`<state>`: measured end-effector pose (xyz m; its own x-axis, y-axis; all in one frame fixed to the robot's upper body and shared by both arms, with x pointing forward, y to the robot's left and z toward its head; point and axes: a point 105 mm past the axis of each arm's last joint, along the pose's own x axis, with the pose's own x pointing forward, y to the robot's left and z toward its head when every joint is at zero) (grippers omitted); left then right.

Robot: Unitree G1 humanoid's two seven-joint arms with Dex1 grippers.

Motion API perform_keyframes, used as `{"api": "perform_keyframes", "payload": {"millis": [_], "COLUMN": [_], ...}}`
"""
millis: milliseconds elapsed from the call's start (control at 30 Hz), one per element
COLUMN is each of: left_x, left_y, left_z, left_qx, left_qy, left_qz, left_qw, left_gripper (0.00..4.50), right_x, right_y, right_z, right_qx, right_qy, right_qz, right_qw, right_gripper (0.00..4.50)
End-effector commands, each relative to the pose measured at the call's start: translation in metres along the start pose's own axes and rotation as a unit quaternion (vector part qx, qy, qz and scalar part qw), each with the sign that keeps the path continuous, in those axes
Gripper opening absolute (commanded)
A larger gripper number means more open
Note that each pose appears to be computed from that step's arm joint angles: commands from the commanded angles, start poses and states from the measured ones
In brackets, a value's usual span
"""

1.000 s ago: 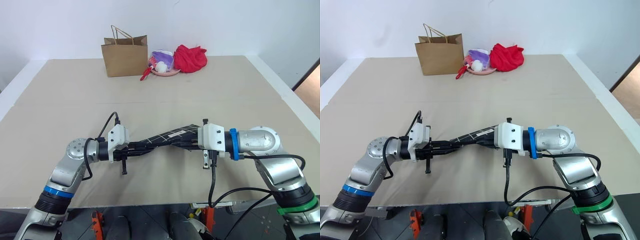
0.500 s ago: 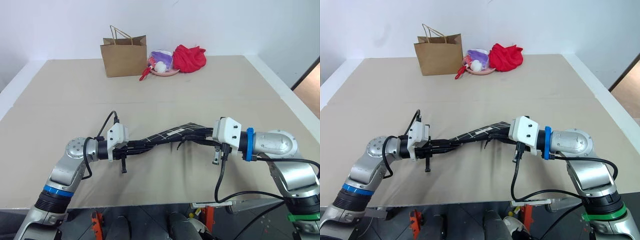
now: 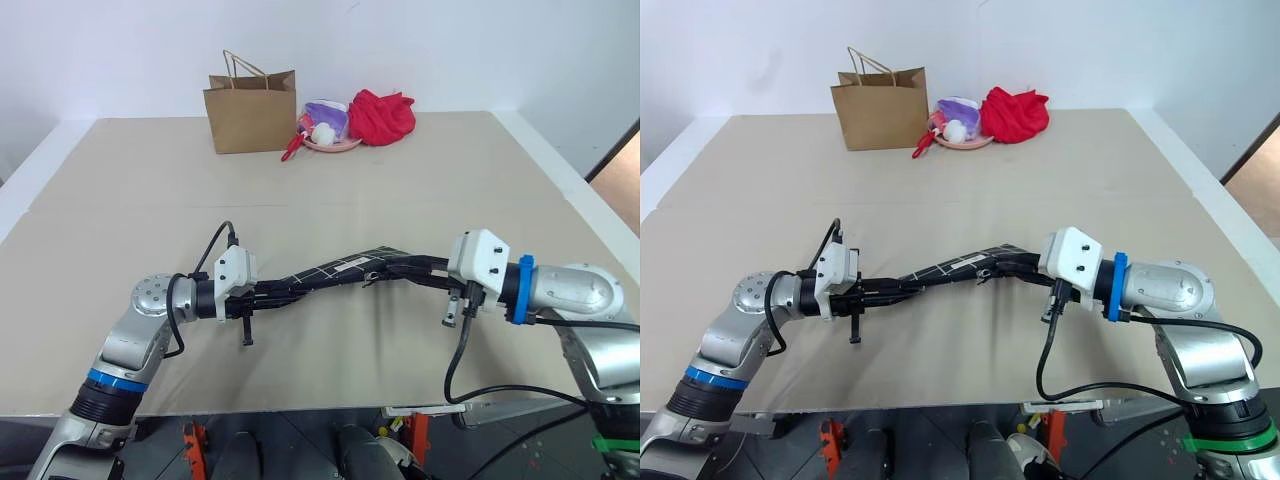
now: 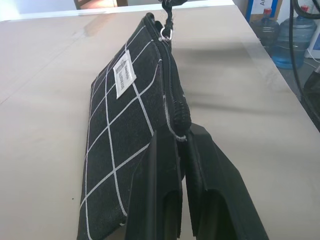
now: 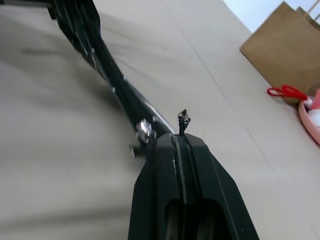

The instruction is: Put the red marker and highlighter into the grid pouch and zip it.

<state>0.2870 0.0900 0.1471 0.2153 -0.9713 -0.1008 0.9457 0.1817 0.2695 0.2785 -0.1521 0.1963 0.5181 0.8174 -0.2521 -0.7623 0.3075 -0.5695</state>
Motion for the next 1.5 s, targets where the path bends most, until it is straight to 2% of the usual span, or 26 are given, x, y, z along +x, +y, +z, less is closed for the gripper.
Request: {"api": "perform_keyframes", "payload": {"millis": [33, 467, 1000, 1200, 1300, 1433, 1467, 1500], "left_x": [-0.002, -0.003, -0.006, -0.01, -0.014, -0.022, -0.026, -0.029], "left_y": [0.005, 0.006, 0.009, 0.009, 0.006, 0.006, 0.007, 0.01], "left_z": [0.006, 0.004, 0.002, -0.003, -0.004, -0.003, -0.001, 0.001], "left_qx": [0.02, 0.018, 0.023, 0.05, 0.039, 0.031, 0.021, 0.005], "left_qy": [-0.001, 0.003, 0.011, 0.037, 0.042, 0.054, 0.055, 0.054], "left_qz": [0.003, 0.002, 0.018, 0.004, -0.018, -0.033, -0.029, -0.02], "left_qw": [1.0, 1.0, 1.0, 0.998, 0.998, 0.998, 0.998, 0.998], "left_gripper": [0.0, 0.0, 0.0, 0.0, 1.1, 2.96, 3.63, 4.07], "right_x": [-0.013, -0.033, -0.068, -0.066, -0.068, -0.069, -0.066, -0.064], "right_y": [-0.011, -0.026, -0.035, -0.034, -0.036, -0.036, -0.035, -0.034], "right_z": [0.006, -0.01, -0.049, -0.049, -0.049, -0.053, -0.053, -0.052], "right_qx": [-0.025, -0.035, -0.033, -0.029, -0.009, 0.018, 0.03, 0.044], "right_qy": [-0.001, 0.038, 0.128, 0.122, 0.112, 0.106, 0.099, 0.091], "right_qz": [-0.022, -0.043, -0.09, -0.1, -0.109, -0.124, -0.129, -0.134], "right_qw": [0.999, 0.998, 0.987, 0.987, 0.988, 0.986, 0.986, 0.986], "right_gripper": [0.08, 0.08, 0.08, 0.08, 0.98, 2.89, 3.56, 4.02]}}
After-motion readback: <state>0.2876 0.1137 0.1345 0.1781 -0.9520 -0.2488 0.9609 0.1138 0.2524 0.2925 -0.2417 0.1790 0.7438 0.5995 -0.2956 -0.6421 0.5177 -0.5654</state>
